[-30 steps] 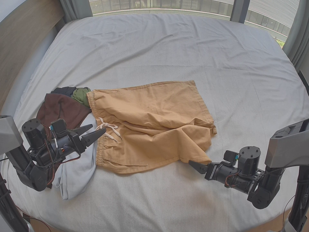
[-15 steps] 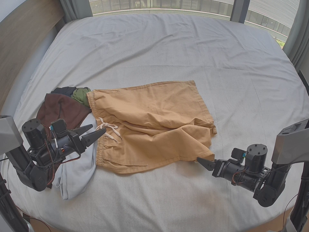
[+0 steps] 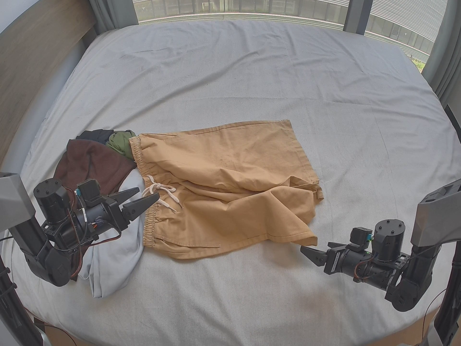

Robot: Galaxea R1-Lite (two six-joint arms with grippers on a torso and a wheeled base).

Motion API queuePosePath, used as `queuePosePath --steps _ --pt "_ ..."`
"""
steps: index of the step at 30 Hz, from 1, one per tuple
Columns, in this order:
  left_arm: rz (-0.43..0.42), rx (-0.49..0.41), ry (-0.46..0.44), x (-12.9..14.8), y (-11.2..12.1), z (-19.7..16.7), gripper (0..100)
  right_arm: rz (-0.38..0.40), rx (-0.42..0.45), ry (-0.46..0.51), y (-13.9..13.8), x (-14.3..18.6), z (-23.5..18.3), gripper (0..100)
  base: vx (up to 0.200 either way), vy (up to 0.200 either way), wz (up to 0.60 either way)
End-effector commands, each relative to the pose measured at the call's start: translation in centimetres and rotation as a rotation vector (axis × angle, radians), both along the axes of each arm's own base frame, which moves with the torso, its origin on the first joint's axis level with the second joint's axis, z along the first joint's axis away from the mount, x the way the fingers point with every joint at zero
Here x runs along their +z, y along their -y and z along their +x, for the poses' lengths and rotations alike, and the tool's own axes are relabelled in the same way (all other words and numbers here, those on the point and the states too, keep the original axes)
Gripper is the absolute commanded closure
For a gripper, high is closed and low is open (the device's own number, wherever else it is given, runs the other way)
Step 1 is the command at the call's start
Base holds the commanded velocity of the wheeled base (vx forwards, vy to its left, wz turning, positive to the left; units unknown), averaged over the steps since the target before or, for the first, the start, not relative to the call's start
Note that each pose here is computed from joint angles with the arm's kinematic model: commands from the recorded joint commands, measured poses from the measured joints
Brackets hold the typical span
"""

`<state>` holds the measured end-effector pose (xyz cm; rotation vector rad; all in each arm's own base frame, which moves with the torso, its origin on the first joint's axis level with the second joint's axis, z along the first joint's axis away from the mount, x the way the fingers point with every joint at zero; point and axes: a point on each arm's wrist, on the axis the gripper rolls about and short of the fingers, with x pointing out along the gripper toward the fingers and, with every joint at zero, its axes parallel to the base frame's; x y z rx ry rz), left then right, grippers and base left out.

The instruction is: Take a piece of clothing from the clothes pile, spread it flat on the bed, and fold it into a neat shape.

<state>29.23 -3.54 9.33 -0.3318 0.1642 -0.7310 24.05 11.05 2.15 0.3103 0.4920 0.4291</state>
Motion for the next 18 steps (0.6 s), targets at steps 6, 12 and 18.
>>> queuePosePath --steps 6,12,18 --pt "-0.002 0.007 -0.041 -0.8 -0.2 -0.1 0 -0.121 0.091 0.065 1.1 -0.4 0.6 0 0.000 0.000 0.00" --pt "-0.002 0.009 -0.053 -1.1 -0.3 -0.1 0 -0.136 0.087 0.126 1.0 -0.4 2.5 0 0.000 0.000 0.00" --pt "-0.002 0.009 -0.050 -1.0 -0.3 -0.2 0 -0.142 0.094 0.137 0.7 -0.7 3.2 100 0.000 0.000 0.00"
